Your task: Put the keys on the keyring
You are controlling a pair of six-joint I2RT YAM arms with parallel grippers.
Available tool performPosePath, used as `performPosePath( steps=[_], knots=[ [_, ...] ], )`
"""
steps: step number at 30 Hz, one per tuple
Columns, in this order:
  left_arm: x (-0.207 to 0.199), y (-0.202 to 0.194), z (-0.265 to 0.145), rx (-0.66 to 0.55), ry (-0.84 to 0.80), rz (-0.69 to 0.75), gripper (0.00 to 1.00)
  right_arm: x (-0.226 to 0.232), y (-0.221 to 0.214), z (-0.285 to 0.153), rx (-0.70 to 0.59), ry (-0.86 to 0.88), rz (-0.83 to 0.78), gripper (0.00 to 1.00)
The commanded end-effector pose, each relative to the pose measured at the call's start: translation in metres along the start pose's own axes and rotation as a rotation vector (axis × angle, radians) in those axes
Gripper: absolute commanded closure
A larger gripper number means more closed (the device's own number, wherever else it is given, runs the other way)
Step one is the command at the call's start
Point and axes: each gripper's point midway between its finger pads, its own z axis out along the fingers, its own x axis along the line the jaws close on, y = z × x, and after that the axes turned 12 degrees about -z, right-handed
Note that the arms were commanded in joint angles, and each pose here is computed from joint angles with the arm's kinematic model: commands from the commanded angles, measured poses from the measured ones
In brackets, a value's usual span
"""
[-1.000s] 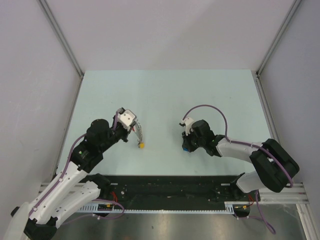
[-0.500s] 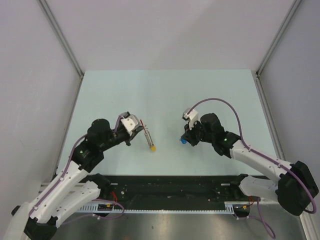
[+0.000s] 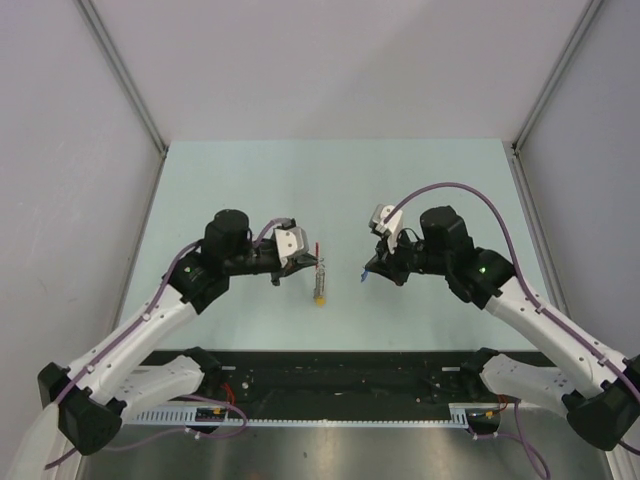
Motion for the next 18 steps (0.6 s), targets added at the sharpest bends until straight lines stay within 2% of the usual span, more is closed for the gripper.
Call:
performPosePath(
  steps=[1,9,18],
  knots=[
    [-0.025,0.032,0.005,-0.073,-0.160,0.153,1.00,0.018,0.022,-0.016,-0.059,0.102,-0.076,1.00],
    [-0.031,0.020,0.020,-0.049,-0.232,0.148,1.00,0.038,0.034,-0.006,-0.094,0.205,-0.170,1.00],
    [-0.035,0.008,0.026,-0.053,-0.254,0.073,1.00,0.036,0.042,0.006,-0.108,0.177,-0.244,1.00]
  ],
)
